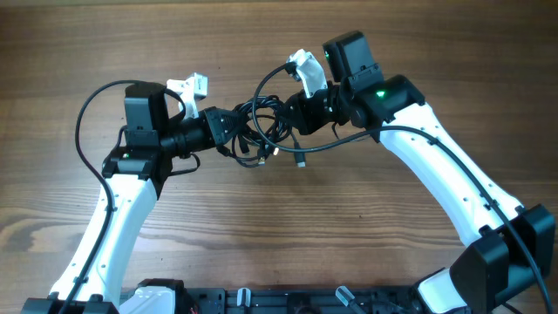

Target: Untangle cables

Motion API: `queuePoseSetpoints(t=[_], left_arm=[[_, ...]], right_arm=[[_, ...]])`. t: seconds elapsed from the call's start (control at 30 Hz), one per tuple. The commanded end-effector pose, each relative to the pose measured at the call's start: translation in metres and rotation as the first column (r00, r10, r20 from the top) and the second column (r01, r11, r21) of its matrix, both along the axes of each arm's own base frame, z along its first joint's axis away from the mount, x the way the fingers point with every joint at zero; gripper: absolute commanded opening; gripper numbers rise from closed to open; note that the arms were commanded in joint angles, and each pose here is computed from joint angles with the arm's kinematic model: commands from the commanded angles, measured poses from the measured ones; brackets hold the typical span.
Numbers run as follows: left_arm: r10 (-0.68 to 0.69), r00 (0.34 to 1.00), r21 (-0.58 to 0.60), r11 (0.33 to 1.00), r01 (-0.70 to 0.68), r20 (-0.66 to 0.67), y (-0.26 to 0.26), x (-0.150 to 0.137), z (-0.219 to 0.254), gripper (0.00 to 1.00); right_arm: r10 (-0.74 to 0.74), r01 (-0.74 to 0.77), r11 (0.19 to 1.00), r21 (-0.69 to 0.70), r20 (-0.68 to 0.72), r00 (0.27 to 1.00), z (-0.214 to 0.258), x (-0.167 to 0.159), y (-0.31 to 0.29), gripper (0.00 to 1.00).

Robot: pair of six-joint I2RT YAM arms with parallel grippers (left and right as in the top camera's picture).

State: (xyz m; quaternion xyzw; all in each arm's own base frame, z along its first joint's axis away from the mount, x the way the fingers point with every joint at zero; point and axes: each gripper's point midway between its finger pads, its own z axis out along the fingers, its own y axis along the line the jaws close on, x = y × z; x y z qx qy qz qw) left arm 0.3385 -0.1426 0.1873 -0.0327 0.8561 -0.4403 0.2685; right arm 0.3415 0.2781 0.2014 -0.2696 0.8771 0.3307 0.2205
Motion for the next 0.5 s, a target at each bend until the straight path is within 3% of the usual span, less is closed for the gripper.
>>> queuePoseSetpoints(t=[0.0,0.27,0.47], left_arm=[[0.083,0.997,0.071,0.994,-0.083,0.004,0.015,0.012,-0.007,0.04],[0.113,0.993,0.103,0.989,-0.110,-0.024,0.021,0.011,-0.015,0.04],[0.179,0.983,0.134,0.976,-0.172,-0.040,0.030,0.016,-0.020,0.04]], right_arm=[[-0.125,0.125,0.992,-0.013,-0.047,0.991,0.002,0.007,-0.007,0.04],[-0.286,0.282,0.955,-0.091,-0.039,0.957,-0.007,0.022,-0.025,0.11],[-0.271,0.270,0.955,-0.119,0.007,0.963,-0.008,0.026,-0.029,0.28]])
